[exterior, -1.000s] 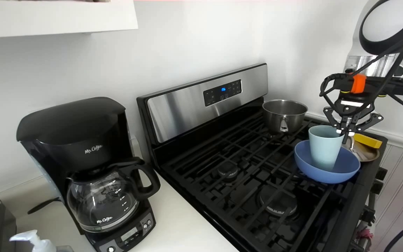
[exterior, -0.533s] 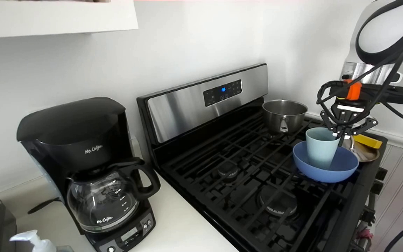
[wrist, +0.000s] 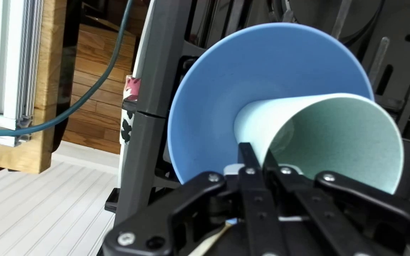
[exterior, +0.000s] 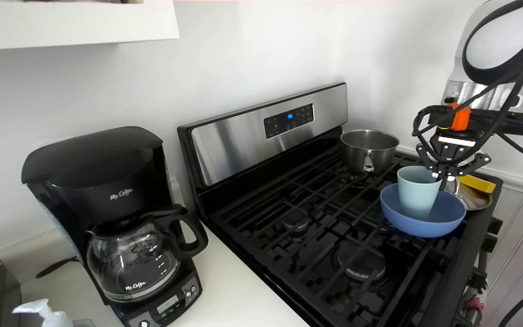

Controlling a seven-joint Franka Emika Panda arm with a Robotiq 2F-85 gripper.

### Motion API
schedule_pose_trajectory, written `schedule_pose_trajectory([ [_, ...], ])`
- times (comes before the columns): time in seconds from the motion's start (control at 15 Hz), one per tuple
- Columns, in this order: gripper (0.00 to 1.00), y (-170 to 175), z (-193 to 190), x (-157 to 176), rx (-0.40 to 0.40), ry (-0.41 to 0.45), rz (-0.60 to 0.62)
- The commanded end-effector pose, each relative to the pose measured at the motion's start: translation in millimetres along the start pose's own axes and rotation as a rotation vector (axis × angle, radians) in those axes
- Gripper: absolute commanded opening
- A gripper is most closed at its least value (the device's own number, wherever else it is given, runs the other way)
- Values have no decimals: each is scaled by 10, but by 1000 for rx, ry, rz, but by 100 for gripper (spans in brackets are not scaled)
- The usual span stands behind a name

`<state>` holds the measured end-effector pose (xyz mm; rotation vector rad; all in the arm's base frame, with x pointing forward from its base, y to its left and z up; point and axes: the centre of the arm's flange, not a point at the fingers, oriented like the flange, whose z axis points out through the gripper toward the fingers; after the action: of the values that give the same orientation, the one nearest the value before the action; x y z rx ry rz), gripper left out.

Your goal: Put the blue cup in the blue bowl

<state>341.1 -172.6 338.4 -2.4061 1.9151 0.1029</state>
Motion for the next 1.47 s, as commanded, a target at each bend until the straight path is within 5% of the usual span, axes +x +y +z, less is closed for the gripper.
schedule_pose_trajectory([
  [0.0,1,138,25,-86,20,-17,-24],
  [1.2,3,228,-38,-108,50,-9,-51],
  [1.27,29,226,-32,-100,48,-12,-49],
  [1.4,37,227,-22,-88,44,-15,-43],
])
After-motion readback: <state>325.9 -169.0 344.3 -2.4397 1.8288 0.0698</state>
